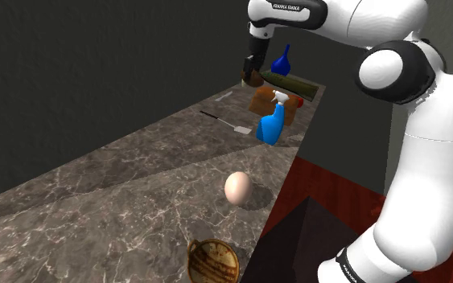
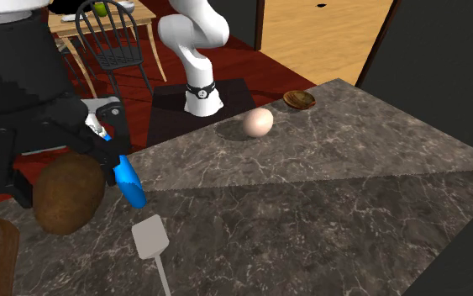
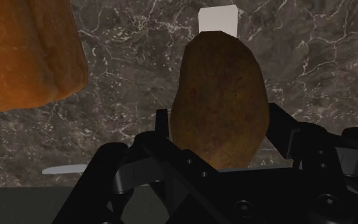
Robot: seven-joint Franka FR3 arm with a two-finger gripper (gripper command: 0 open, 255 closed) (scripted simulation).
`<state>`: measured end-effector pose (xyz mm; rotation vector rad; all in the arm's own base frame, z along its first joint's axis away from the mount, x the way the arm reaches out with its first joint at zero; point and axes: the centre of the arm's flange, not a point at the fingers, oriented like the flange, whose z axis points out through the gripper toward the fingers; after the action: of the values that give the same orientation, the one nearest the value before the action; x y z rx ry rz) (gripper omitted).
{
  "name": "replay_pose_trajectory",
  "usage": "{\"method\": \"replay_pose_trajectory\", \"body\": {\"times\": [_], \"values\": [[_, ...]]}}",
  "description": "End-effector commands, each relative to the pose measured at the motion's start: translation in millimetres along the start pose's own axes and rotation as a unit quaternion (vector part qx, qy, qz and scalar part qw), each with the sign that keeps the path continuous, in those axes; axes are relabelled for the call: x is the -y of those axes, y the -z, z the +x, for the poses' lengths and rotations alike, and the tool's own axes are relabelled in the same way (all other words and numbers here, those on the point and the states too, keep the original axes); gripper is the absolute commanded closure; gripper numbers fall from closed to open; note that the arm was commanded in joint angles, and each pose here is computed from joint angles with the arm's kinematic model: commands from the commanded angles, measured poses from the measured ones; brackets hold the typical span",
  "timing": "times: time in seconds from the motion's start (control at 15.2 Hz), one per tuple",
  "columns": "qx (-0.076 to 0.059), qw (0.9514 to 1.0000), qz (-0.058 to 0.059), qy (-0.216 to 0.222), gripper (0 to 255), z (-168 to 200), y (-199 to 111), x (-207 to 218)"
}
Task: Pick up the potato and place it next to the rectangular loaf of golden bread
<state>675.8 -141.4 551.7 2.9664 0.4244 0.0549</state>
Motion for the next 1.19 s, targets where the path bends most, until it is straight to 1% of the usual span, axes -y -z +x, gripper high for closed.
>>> {"method": "replay_pose_trajectory", "body": {"times": [0.0, 0.2, 1.12], "values": [[0.000, 1.0000, 0.000, 0.001, 255, -5, -5, -22], [0.000, 1.0000, 0.000, 0.001, 255, -11, -10, -61], [0.000, 1.0000, 0.000, 0.001, 255, -12, -83, -50]]}}
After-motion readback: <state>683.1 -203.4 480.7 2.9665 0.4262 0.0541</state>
